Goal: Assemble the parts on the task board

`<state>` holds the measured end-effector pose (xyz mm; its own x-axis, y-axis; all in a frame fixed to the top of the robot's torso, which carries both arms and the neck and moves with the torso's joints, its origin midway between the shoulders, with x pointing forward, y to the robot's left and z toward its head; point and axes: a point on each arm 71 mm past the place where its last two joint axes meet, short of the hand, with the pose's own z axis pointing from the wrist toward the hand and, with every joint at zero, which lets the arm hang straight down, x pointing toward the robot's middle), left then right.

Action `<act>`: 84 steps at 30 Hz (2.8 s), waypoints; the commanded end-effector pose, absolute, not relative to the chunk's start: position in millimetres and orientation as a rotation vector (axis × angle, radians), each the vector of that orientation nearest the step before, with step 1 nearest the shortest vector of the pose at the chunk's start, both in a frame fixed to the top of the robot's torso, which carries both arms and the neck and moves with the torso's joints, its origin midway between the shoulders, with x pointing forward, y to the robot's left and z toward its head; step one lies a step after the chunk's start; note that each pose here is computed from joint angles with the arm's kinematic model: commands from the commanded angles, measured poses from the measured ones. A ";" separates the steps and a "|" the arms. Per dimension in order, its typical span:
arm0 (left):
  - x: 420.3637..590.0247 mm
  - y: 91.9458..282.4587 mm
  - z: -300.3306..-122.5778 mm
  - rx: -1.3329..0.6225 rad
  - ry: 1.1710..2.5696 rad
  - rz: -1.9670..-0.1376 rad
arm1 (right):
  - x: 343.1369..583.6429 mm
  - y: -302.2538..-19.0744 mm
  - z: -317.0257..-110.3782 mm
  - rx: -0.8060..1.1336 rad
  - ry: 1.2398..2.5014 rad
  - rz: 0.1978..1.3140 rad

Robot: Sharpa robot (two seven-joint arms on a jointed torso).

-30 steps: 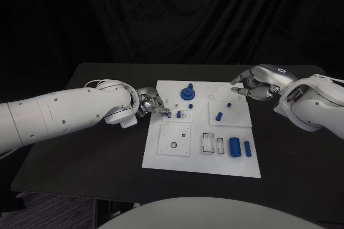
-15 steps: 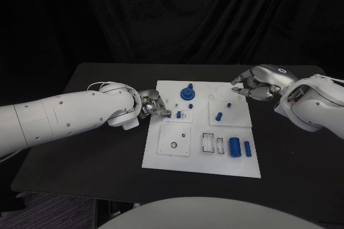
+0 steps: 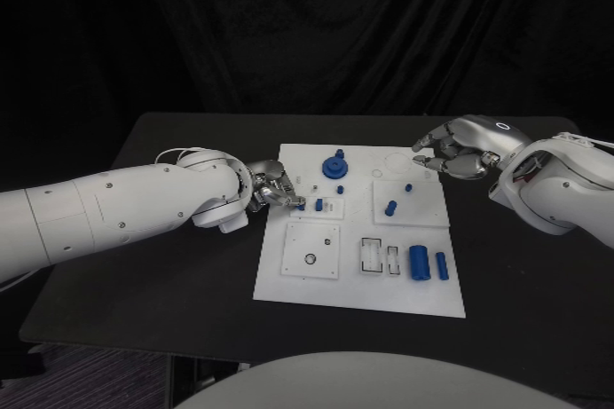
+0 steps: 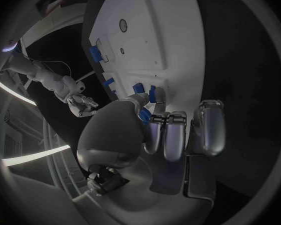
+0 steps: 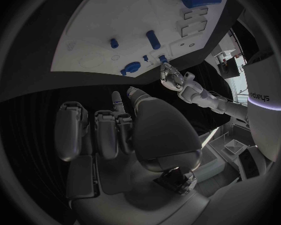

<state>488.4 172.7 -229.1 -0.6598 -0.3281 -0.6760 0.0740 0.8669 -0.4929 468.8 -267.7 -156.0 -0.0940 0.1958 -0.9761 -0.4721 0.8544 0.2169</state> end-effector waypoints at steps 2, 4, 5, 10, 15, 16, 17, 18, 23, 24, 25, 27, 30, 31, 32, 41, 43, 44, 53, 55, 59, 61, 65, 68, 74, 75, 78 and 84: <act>486.2 170.5 -233.6 -0.175 2.217 -0.632 | 469.0 -268.6 -157.9 -0.215 1.585 0.550; 485.8 170.2 -234.2 -0.174 2.218 -0.635 | 469.0 -268.6 -158.0 -0.215 1.586 0.550; 485.5 170.0 -234.5 -0.173 2.219 -0.636 | 469.0 -268.6 -158.1 -0.215 1.587 0.549; 484.2 169.0 -235.3 -0.165 2.224 -0.647 | 469.0 -268.8 -158.5 -0.214 1.591 0.547; 483.1 167.7 -236.1 -0.156 2.232 -0.654 | 469.1 -268.8 -158.9 -0.213 1.596 0.544; 483.0 167.4 -236.2 -0.155 2.233 -0.654 | 469.1 -268.8 -159.0 -0.213 1.596 0.544; 482.9 167.3 -236.3 -0.154 2.234 -0.655 | 469.1 -268.8 -159.1 -0.213 1.597 0.544; 482.9 167.2 -236.5 -0.153 2.236 -0.655 | 469.1 -268.9 -159.2 -0.213 1.598 0.543; 482.7 167.0 -237.0 -0.150 2.242 -0.653 | 469.1 -269.2 -159.6 -0.212 1.603 0.540; 482.6 167.1 -237.1 -0.149 2.243 -0.653 | 469.1 -269.3 -159.7 -0.212 1.605 0.539; 482.6 167.1 -237.2 -0.149 2.244 -0.653 | 469.1 -269.3 -159.8 -0.211 1.606 0.539; 482.5 167.1 -237.4 -0.148 2.245 -0.653 | 469.2 -269.4 -159.9 -0.211 1.608 0.538; 482.7 167.1 -237.5 -0.149 2.245 -0.653 | 469.2 -269.2 -160.1 -0.211 1.609 0.538; 482.8 167.2 -237.6 -0.149 2.245 -0.653 | 469.2 -269.1 -160.1 -0.211 1.610 0.537; 482.9 167.2 -237.6 -0.149 2.245 -0.653 | 469.2 -269.0 -160.2 -0.211 1.610 0.537; 484.2 169.1 -238.2 -0.159 2.244 -0.637 | 469.1 -269.2 -160.6 -0.211 1.617 0.534; 484.4 169.5 -238.4 -0.162 2.245 -0.633 | 469.0 -269.3 -160.7 -0.211 1.618 0.534; 484.5 169.6 -238.5 -0.162 2.245 -0.632 | 469.0 -269.3 -160.7 -0.211 1.619 0.534; 485.2 171.2 -239.1 -0.169 2.250 -0.617 | 469.0 -269.4 -161.1 -0.210 1.624 0.531; 485.5 171.7 -239.0 -0.171 2.246 -0.617 | 469.0 -269.7 -161.2 -0.209 1.626 0.530; 486.3 172.2 -238.2 -0.175 2.232 -0.626 | 469.1 -270.2 -161.4 -0.208 1.628 0.527; 486.7 172.4 -237.8 -0.178 2.224 -0.630 | 469.1 -270.2 -161.5 -0.208 1.629 0.527; 487.3 173.2 -237.1 -0.182 2.212 -0.636 | 469.2 -270.3 -161.7 -0.207 1.632 0.525; 487.4 173.7 -237.0 -0.183 2.211 -0.636 | 469.2 -270.6 -161.8 -0.207 1.633 0.524; 487.9 175.5 -236.2 -0.156 2.195 -0.624 | 469.3 -270.8 -162.2 -0.206 1.637 0.521; 488.1 175.7 -236.1 -0.151 2.193 -0.623 | 469.3 -270.8 -162.4 -0.206 1.638 0.521; 488.2 176.0 -235.7 -0.140 2.185 -0.622 | 469.3 -270.8 -162.9 -0.205 1.641 0.520; 488.5 175.7 -234.5 -0.132 2.167 -0.632 | 469.3 -271.0 -163.6 -0.197 1.647 0.522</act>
